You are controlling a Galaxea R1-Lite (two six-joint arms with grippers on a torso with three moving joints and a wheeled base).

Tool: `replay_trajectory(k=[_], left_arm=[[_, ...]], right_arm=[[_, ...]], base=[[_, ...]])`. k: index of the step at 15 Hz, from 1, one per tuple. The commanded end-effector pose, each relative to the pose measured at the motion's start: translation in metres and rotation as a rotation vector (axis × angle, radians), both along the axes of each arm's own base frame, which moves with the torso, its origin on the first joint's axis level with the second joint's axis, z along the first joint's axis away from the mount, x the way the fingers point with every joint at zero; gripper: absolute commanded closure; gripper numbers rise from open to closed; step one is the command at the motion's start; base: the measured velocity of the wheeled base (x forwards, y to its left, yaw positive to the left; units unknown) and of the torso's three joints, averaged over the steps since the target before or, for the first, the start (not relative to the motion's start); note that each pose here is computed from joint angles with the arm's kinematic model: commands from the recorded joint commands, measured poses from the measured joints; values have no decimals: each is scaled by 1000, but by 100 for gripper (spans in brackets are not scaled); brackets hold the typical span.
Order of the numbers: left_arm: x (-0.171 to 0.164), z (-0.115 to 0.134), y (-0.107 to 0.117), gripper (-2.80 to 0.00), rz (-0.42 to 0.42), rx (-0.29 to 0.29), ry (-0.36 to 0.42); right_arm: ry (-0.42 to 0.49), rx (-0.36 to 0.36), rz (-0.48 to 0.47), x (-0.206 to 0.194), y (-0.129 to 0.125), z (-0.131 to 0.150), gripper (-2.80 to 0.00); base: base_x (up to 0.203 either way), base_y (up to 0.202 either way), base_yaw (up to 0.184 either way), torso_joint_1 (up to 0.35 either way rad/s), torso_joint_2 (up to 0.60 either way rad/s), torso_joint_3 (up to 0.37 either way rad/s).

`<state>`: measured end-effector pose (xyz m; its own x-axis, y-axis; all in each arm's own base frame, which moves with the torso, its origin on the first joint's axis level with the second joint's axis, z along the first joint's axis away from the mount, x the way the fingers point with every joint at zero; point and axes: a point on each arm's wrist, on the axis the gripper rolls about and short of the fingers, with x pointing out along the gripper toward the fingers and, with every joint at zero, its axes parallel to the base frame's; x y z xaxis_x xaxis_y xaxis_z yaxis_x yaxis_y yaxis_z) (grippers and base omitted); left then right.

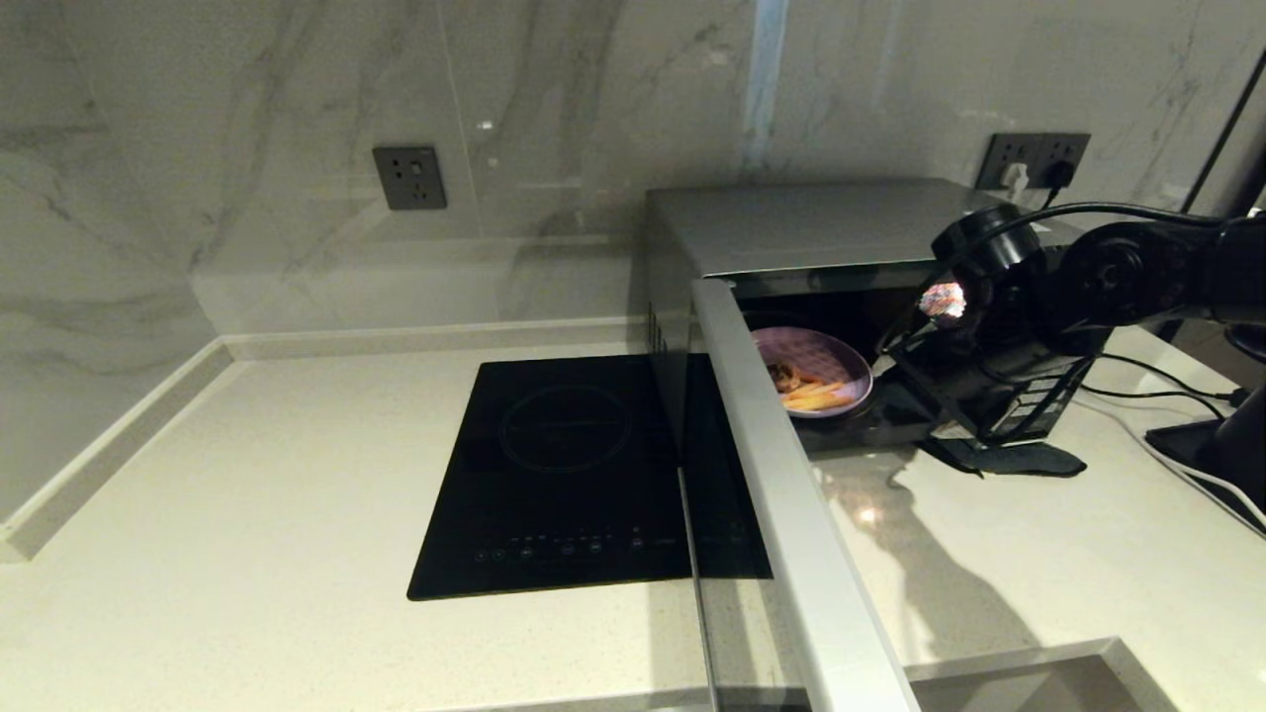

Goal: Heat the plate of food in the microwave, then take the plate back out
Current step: Take the plate out of the microwave

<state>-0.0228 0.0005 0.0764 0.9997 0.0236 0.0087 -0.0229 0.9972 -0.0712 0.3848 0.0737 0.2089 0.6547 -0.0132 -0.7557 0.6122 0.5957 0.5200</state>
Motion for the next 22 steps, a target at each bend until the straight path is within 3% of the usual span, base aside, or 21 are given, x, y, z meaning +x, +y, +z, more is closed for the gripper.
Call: replay_trajectory(k=[1, 8, 22], left_arm=[[0, 0, 0, 0, 1, -1, 1], [0, 0, 0, 0, 1, -1, 1], [0, 0, 0, 0, 1, -1, 1]], right_arm=[[38, -1, -22, 22, -2, -25, -280], [13, 10, -20, 44, 1, -45, -280], [70, -10, 15, 50, 18, -71, -280]], base=[[0, 0, 0, 0, 0, 0], [0, 0, 0, 0, 0, 0], [0, 0, 0, 0, 0, 0]])
